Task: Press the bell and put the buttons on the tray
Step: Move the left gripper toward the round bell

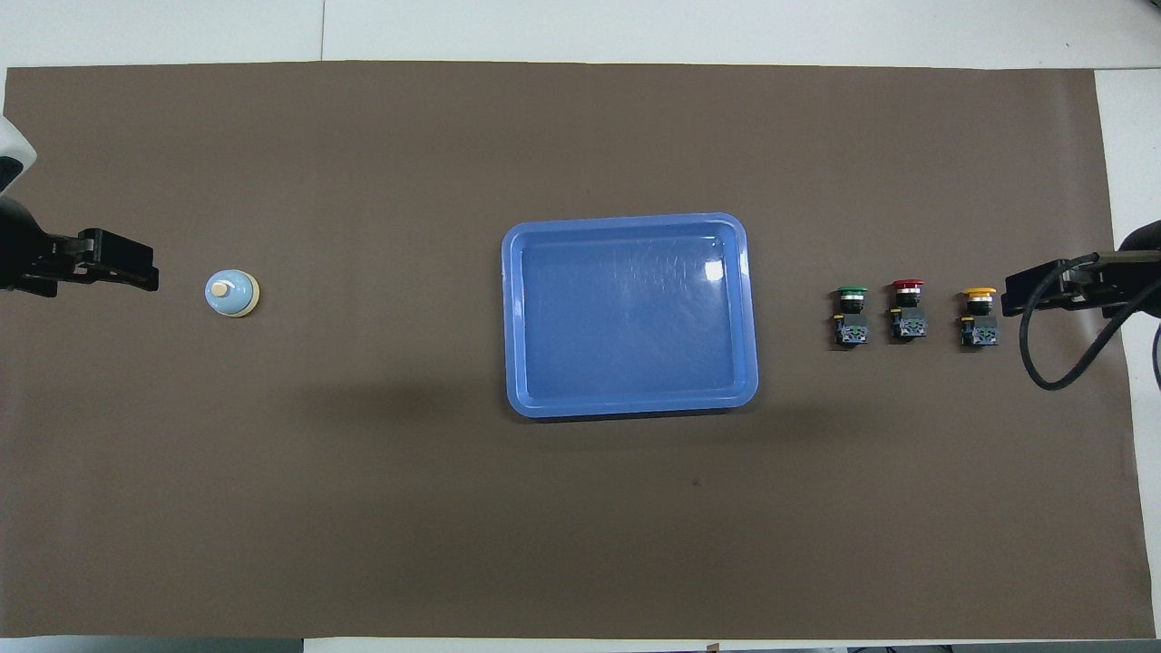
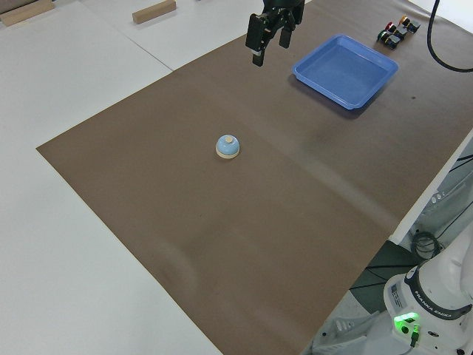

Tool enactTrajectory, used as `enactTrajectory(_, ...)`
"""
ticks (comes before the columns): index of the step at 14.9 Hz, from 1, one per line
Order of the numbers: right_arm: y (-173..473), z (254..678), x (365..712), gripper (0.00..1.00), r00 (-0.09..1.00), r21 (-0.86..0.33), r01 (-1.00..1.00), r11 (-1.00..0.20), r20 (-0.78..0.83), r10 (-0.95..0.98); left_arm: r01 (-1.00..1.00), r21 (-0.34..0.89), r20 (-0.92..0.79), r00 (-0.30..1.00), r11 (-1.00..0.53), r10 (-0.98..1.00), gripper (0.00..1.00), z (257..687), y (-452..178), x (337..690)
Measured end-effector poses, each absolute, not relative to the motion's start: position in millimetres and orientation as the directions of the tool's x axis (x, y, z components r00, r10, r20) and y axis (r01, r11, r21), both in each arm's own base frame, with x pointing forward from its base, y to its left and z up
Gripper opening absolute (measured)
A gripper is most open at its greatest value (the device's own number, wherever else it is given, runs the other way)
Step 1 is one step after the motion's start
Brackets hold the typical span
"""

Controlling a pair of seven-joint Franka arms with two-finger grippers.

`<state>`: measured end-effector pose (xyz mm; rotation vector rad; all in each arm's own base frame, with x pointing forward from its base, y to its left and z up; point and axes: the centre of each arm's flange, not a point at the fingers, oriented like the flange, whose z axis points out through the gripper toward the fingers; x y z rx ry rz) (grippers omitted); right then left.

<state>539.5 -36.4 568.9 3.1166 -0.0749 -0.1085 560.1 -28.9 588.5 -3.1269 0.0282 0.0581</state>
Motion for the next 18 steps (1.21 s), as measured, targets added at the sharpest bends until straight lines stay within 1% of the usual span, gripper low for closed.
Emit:
enactTrajectory(9,-34,571,539,1.00,0.997,0.024,-0.043,-0.999,-0.065,-0.044,-0.017,-0.012,0.005,1.000,-1.000,-0.017,1.00,588,-29,566)
enactTrajectory(10,-34,571,539,1.00,0.997,0.024,-0.043,-0.999,-0.065,-0.044,-0.016,-0.011,0.022,1.000,-1.000,-0.016,0.92,586,-28,569)
enactTrajectory(11,-34,571,539,1.00,0.997,0.024,-0.043,-0.999,-0.065,-0.044,-0.015,-0.011,0.034,0.999,-1.000,-0.015,0.81,582,-28,571)
enactTrajectory(12,-34,571,539,1.00,0.997,0.024,-0.043,-0.999,-0.065,-0.044,-0.012,-0.011,0.038,0.999,-1.000,-0.013,0.65,575,-27,572)
enactTrajectory(14,-34,571,539,1.00,0.997,0.024,-0.043,-0.999,-0.065,-0.044,0.007,-0.011,0.025,1.000,-1.000,0.007,0.44,558,-17,572)
enactTrajectory(17,-34,571,539,1.00,0.997,0.024,-0.043,-0.999,-0.065,-0.044,0.044,-0.010,0.038,0.998,-0.999,0.044,0.11,521,9,577)
enactTrajectory(18,-34,571,539,1.00,0.997,0.024,-0.043,-0.999,-0.065,-0.044,0.043,-0.009,0.043,0.998,-0.999,0.042,0.02,505,10,580)
